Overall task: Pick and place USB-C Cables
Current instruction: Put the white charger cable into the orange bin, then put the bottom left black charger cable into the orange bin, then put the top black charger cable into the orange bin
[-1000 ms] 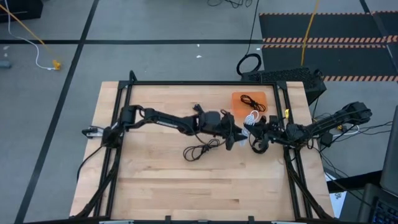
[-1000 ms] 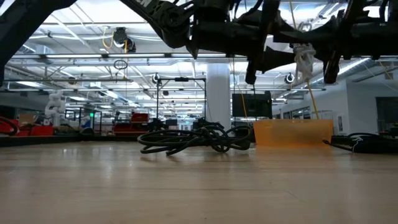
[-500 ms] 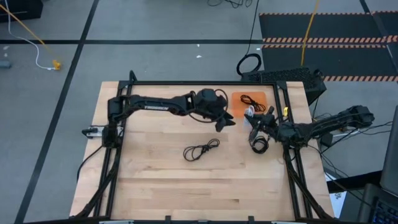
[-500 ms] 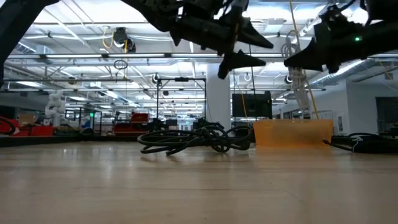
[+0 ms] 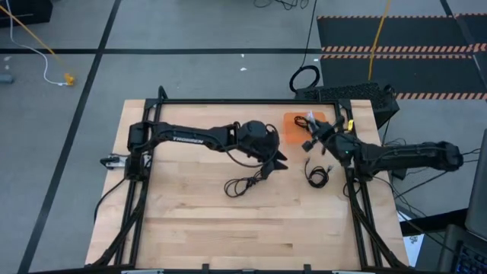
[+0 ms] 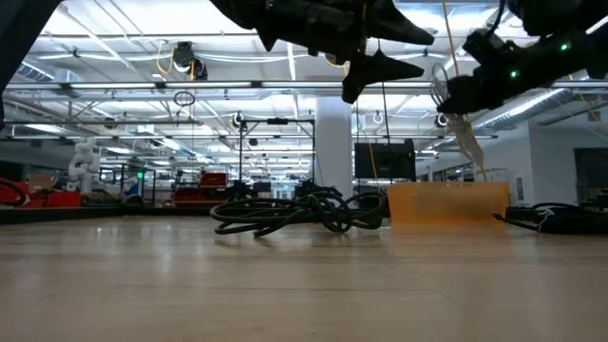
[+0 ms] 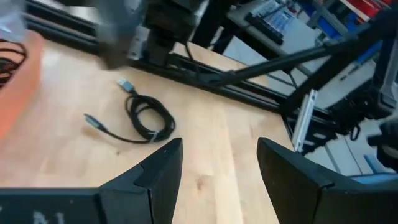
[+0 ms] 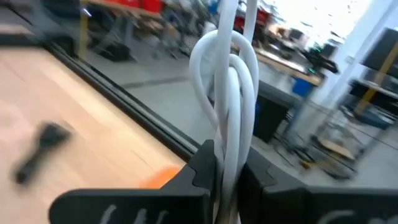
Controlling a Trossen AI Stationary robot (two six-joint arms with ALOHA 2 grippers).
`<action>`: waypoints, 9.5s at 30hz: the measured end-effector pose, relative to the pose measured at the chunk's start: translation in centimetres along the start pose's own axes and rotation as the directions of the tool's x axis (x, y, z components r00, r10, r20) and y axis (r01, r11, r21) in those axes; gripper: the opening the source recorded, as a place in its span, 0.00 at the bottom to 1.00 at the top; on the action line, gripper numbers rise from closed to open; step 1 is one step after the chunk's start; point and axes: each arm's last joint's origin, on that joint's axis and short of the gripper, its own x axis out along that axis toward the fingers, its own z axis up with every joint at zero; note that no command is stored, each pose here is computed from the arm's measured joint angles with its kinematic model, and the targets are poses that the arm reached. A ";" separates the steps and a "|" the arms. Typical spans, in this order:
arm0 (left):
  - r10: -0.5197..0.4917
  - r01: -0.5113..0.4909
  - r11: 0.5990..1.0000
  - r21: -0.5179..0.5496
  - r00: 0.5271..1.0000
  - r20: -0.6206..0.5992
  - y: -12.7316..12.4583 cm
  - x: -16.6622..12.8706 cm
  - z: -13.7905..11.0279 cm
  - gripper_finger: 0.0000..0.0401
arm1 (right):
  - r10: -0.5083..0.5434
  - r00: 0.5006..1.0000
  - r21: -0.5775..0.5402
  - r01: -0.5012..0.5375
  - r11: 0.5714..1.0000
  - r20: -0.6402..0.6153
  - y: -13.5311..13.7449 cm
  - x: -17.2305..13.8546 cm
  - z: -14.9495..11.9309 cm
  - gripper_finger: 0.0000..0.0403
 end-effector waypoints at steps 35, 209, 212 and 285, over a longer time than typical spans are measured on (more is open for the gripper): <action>0.087 -0.115 0.989 -0.088 0.957 -0.277 -0.3 0.1 -3.2 0.52 | -0.044 0.988 0.116 0.062 0.991 -0.148 -0.7 4.5 -2.4 0.49; 0.113 -0.120 0.993 -0.011 0.894 0.434 -4.4 1.8 -4.0 0.46 | 0.617 0.625 0.201 -0.762 0.615 0.478 4.1 -2.4 3.6 0.10; 0.146 -0.149 0.988 -0.025 0.899 0.414 -3.8 1.1 -3.4 0.52 | 0.572 0.703 0.196 -0.688 0.699 0.423 3.4 -2.1 3.3 0.09; 0.535 -0.543 0.835 -0.082 0.838 -0.104 3.5 -7.4 -2.6 0.56 | 0.353 0.919 0.475 -0.234 0.848 -0.177 1.6 3.0 -3.1 0.63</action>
